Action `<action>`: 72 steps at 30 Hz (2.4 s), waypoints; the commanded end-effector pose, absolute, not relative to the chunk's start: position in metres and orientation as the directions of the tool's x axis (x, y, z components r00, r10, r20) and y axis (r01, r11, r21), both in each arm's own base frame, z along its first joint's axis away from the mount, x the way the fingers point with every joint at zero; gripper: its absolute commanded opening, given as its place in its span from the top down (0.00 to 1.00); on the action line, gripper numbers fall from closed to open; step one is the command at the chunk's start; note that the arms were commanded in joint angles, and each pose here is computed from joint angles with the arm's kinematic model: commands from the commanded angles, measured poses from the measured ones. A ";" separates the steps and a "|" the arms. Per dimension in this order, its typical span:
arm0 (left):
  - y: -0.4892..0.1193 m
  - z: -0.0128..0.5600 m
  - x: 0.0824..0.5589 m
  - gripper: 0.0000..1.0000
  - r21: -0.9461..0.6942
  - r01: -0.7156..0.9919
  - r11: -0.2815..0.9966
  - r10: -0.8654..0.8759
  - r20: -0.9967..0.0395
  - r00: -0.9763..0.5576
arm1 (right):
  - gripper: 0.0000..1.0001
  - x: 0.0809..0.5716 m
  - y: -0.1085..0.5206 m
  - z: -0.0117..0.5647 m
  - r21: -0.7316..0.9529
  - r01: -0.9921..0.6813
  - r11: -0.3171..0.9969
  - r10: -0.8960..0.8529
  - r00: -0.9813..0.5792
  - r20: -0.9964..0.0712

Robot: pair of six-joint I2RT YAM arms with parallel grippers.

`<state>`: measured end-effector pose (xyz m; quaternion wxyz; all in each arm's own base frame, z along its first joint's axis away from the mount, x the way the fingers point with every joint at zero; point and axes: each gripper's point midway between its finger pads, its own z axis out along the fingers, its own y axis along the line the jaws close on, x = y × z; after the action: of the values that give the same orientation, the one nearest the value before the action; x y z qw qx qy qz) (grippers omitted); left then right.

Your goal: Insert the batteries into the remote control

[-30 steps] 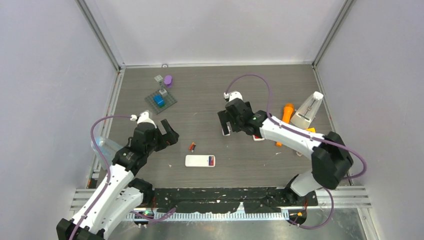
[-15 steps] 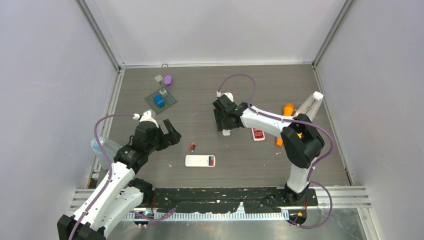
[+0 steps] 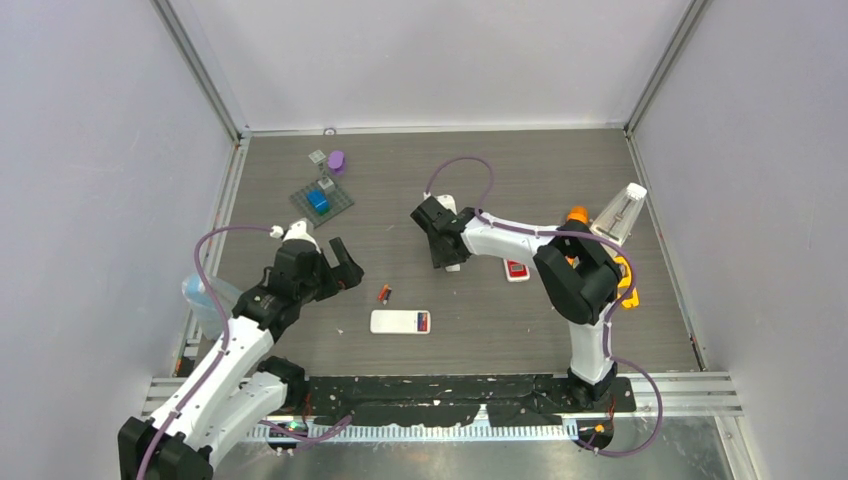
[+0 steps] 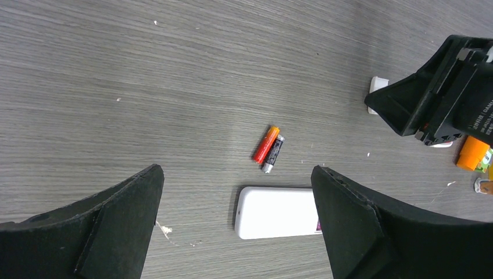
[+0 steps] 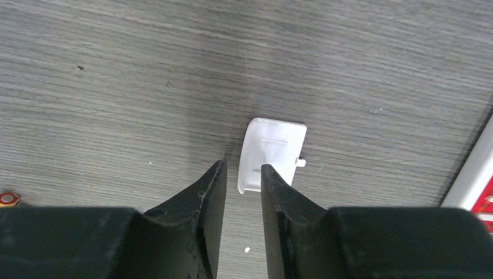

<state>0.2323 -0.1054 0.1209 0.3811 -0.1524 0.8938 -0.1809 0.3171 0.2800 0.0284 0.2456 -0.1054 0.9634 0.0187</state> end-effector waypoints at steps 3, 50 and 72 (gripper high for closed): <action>-0.114 0.152 0.251 0.01 -0.484 -0.082 0.871 -0.428 -0.669 -0.608 | 0.73 0.318 0.288 0.027 -0.013 -0.196 0.980 -0.179 -0.860 -0.477; -0.190 0.569 0.155 0.13 -0.672 0.674 -0.308 -0.680 -0.340 -0.649 | 0.95 0.142 0.317 0.595 0.541 -0.635 -0.552 0.399 -0.770 -0.498; -0.196 0.582 0.155 0.40 -0.677 0.624 -0.390 -0.632 -0.296 -0.716 | 0.95 0.146 0.352 0.587 0.596 -0.558 -0.577 0.322 -0.827 -0.462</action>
<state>0.1759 -0.2012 0.5619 0.3779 -0.0360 0.4320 -0.8181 0.1569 0.3581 0.5712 0.2539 -0.1426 0.4120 0.8634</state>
